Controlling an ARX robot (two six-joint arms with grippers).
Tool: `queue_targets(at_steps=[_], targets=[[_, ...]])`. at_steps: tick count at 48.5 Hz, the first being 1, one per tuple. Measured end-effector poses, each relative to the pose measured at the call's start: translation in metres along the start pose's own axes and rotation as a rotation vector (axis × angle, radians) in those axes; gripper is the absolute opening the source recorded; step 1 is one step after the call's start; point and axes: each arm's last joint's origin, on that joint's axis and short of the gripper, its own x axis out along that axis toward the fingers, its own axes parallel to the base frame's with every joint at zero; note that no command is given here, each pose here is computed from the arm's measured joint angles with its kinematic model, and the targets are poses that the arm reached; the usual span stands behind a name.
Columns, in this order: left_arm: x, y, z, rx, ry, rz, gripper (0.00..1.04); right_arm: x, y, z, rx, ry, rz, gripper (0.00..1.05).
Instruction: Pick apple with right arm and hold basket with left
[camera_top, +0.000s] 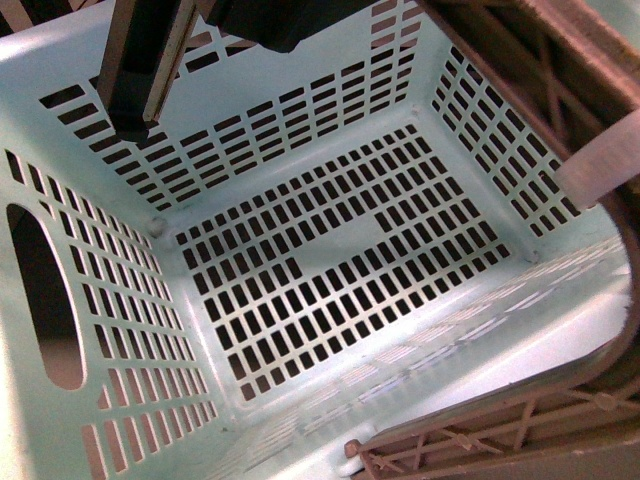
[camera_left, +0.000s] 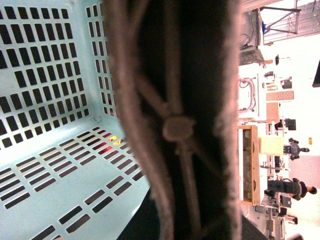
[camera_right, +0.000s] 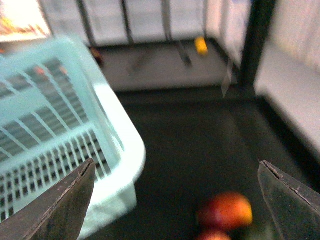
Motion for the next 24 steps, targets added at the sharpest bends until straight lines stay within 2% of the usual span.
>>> queue_targets(at_steps=[2, 5, 9, 13, 16, 24], targets=[[0.000, 0.000, 0.000, -0.001, -0.001, 0.001, 0.06, 0.002, -0.003, 0.001, 0.081, 0.178, -0.113, 0.96], [0.000, 0.000, 0.000, 0.002, 0.000, -0.001, 0.06, 0.005, -0.007, -0.002, 0.177, 0.329, -0.201, 0.96], [0.001, 0.000, 0.000, 0.001, -0.001, 0.002, 0.06, 0.008, -0.015, -0.005, 0.284, 0.386, -0.260, 0.96], [0.001, 0.001, 0.000, 0.002, -0.004, 0.008, 0.06, 0.011, -0.026, -0.004, 0.360, 0.377, -0.302, 0.96], [0.001, 0.001, 0.000, 0.003, -0.002, 0.007, 0.06, 0.018, -0.040, -0.007, 0.373, 0.380, -0.334, 0.96], [0.001, 0.001, 0.000, 0.003, 0.002, 0.005, 0.06, 0.043, -0.068, -0.033, 0.277, 0.492, -0.359, 0.96]])
